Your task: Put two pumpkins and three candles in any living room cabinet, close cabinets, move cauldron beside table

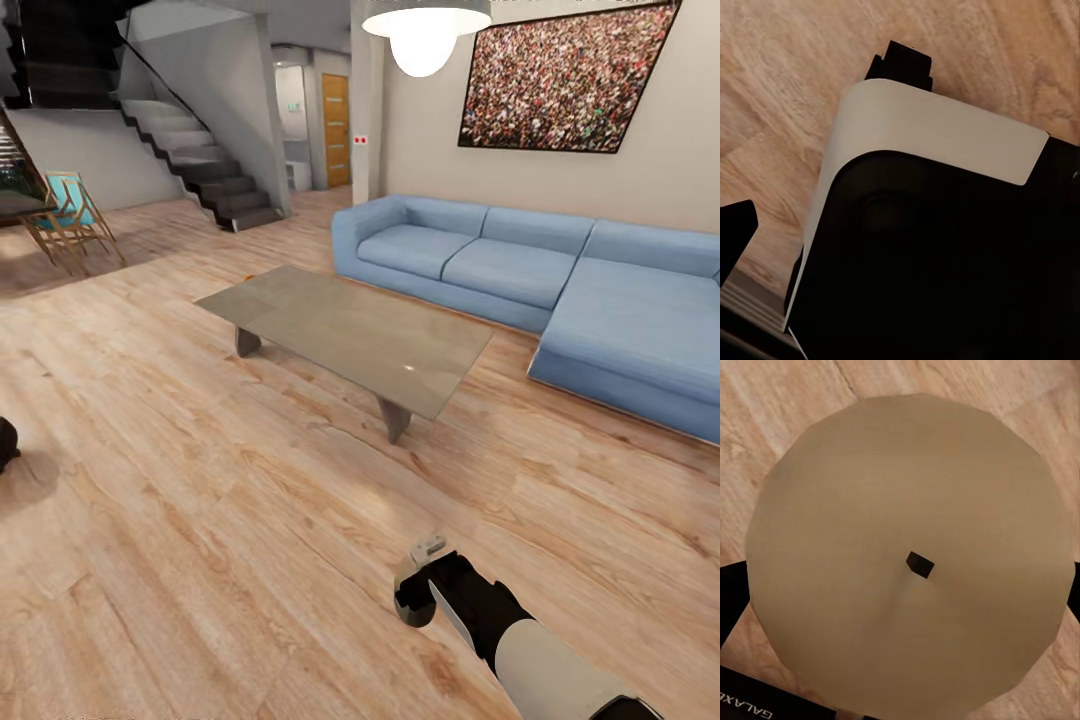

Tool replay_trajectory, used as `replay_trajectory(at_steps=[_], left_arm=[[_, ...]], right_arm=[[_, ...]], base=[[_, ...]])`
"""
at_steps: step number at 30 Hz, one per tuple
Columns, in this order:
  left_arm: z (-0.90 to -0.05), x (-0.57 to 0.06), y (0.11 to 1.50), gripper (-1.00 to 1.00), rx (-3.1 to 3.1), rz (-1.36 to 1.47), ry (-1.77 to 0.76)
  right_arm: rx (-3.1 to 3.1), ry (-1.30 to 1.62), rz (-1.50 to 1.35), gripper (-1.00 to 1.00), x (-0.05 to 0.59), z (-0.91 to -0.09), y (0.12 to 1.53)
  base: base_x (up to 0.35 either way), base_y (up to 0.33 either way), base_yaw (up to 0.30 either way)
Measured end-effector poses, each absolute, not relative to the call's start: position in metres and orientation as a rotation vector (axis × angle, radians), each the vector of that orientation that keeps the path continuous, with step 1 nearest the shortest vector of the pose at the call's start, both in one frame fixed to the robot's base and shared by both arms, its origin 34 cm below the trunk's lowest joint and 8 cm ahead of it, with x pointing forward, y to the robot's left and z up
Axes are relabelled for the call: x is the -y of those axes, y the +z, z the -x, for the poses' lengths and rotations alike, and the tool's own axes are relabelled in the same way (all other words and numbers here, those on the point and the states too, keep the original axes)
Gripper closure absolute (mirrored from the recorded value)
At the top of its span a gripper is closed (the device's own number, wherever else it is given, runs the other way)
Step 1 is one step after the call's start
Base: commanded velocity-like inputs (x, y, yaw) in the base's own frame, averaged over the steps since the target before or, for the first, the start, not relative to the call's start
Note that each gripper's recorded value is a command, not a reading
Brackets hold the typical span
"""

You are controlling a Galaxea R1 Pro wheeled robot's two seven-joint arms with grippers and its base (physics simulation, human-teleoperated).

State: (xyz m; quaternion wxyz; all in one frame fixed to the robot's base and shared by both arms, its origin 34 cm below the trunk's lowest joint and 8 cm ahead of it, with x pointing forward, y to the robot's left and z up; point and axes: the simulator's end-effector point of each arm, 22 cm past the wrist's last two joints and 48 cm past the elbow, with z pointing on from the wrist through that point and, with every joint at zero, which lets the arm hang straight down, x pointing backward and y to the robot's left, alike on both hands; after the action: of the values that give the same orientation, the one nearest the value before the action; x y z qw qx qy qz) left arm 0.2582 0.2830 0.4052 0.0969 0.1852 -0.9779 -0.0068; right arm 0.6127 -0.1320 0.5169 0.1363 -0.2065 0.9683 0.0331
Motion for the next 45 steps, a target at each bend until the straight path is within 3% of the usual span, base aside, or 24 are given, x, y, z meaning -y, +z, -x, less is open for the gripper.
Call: replay_trajectory(at_steps=[45], left_arm=[[-0.293,-0.290,0.410,-1.00,3.013,-0.568,-0.028]], right_arm=[[-2.754,0.079,0.591,1.00,0.132,-0.627,0.542]], base=[[0.000,0.000,0.213]])
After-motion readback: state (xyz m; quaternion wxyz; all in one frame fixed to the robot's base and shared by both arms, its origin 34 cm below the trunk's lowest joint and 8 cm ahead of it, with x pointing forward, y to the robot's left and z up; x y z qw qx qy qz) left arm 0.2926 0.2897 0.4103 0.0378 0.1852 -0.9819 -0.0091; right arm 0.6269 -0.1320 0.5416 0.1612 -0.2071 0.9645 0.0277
